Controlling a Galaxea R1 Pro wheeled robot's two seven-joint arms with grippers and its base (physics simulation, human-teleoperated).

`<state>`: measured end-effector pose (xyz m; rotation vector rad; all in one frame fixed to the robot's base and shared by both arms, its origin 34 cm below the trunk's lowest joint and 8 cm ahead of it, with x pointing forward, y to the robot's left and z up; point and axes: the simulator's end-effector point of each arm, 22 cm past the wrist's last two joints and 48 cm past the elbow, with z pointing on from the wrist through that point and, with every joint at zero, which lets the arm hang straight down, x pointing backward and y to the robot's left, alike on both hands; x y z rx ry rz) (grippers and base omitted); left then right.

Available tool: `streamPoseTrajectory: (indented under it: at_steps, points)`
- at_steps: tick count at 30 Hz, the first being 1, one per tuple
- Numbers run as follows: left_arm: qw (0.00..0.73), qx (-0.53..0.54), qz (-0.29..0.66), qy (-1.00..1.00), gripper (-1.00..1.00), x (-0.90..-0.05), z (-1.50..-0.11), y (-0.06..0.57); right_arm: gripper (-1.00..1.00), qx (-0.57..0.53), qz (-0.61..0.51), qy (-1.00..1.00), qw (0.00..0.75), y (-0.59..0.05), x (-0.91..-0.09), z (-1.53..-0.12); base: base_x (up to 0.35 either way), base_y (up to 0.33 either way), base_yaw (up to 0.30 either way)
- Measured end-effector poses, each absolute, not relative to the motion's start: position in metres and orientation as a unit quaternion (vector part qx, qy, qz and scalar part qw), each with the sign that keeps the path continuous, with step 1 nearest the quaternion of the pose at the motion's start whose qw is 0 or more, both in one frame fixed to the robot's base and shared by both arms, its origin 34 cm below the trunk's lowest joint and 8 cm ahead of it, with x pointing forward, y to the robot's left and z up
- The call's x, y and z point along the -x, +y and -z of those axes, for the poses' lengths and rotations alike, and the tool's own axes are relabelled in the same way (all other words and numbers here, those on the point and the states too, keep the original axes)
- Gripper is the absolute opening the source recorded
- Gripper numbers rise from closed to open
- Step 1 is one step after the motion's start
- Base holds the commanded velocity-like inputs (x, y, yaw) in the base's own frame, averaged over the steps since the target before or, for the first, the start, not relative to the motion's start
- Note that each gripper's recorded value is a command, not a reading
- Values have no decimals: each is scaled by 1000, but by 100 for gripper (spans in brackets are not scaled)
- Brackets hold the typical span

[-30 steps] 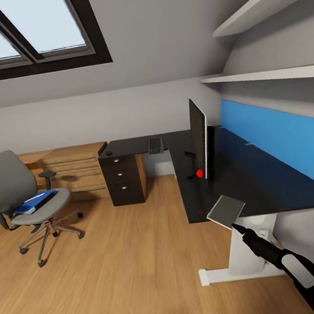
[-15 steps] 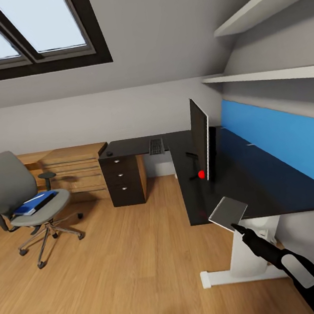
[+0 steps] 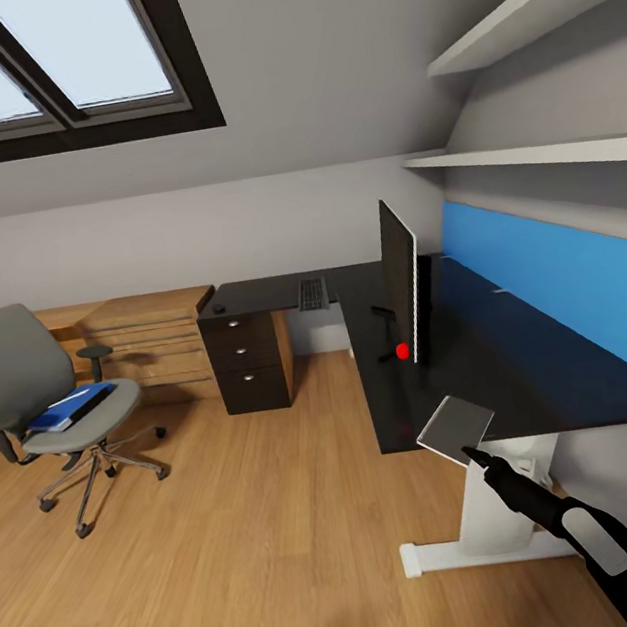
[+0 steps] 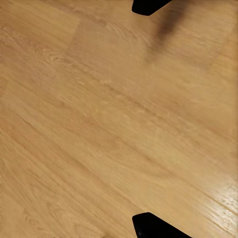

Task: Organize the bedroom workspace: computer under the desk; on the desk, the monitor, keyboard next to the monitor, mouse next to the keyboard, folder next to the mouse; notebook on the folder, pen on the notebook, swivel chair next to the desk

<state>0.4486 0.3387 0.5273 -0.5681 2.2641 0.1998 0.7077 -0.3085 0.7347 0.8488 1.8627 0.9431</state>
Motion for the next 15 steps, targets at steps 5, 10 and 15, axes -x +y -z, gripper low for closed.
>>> streamPoseTrajectory:
  at_steps: [5, 10, 15]
  points:
    - [389, 223, -79, 890, 100, -449, -527, 339, 100, -340, -378, 746, 429, -309, -708, -735, 0, 0, 0]
    - [389, 223, -79, 890, 100, -449, -528, 339, 100, -340, -378, 746, 429, -309, -707, -735, 70, 11, 0]
    - [390, 223, -79, 890, 100, -449, -528, 339, 100, -341, -377, 746, 430, -309, -707, -735, 193, 37, 0]
